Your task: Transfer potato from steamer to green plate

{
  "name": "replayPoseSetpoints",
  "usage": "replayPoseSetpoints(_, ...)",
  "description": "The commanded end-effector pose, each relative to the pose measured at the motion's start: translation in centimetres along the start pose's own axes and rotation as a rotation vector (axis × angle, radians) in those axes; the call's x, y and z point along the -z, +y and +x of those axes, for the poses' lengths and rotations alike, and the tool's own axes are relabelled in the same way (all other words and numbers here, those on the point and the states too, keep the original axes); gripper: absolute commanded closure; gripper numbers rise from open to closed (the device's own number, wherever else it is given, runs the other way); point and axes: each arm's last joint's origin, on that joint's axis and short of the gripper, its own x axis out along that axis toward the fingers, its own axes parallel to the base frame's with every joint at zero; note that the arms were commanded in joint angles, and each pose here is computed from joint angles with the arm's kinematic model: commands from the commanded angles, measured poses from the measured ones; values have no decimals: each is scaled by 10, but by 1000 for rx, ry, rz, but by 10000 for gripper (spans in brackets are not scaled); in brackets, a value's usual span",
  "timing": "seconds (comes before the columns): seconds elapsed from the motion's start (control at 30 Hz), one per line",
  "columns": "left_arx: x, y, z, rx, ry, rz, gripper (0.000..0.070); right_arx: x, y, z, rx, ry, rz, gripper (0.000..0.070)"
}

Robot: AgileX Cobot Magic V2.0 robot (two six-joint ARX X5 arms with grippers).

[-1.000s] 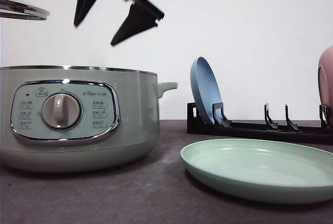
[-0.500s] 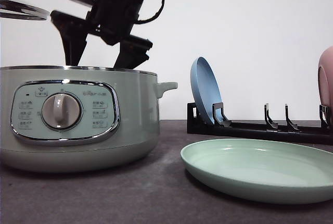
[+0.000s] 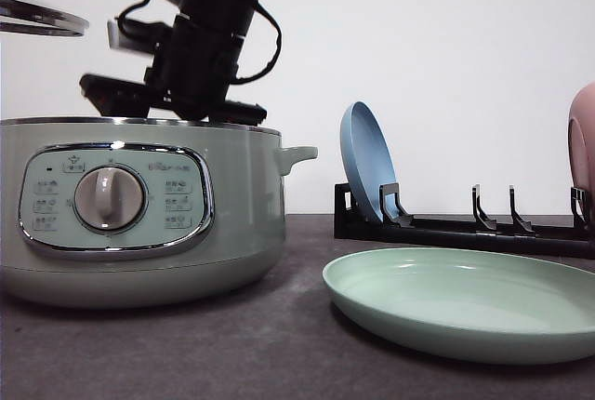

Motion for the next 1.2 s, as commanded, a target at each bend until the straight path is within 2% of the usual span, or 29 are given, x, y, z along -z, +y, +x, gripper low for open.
replayPoseSetpoints(0.0, -6, 2, -15, -8, -82, -10, 699, 0, 7, 11, -3, 10, -19, 168)
replayPoseSetpoints(0.1, -6, 2, -15, -8, -82, -10, 699, 1, 8, 12, 0, 17, -20, 178)
replayPoseSetpoints(0.13, -6, 2, -15, -8, -82, -10, 698, 1, 8, 12, 0, 17, -20, 205)
replayPoseSetpoints(0.27, -6, 2, -15, -8, -82, -10, 698, 1, 9, 12, -1, 19, -22, 438)
replayPoseSetpoints(0.37, -6, 2, -15, -8, -82, -10, 698, 1, 9, 11, -5, 21, -22, 504)
replayPoseSetpoints(0.53, -6, 2, -15, -8, -83, -10, 699, -6, 8, -5, -6, -6, -30, 506)
replayPoseSetpoints(0.67, -6, 2, -15, -8, -83, -10, 698, -15, 9, -33, -11, -71, -47, 506)
replayPoseSetpoints(0.93, -6, 2, -15, -7, -83, -10, 699, -22, 4, -121, -8, -191, -72, 506)
replayPoseSetpoints(1.17, -6, 0, -15, 23, -84, -7, 699, -9, -14, -202, 11, -254, -42, 506)
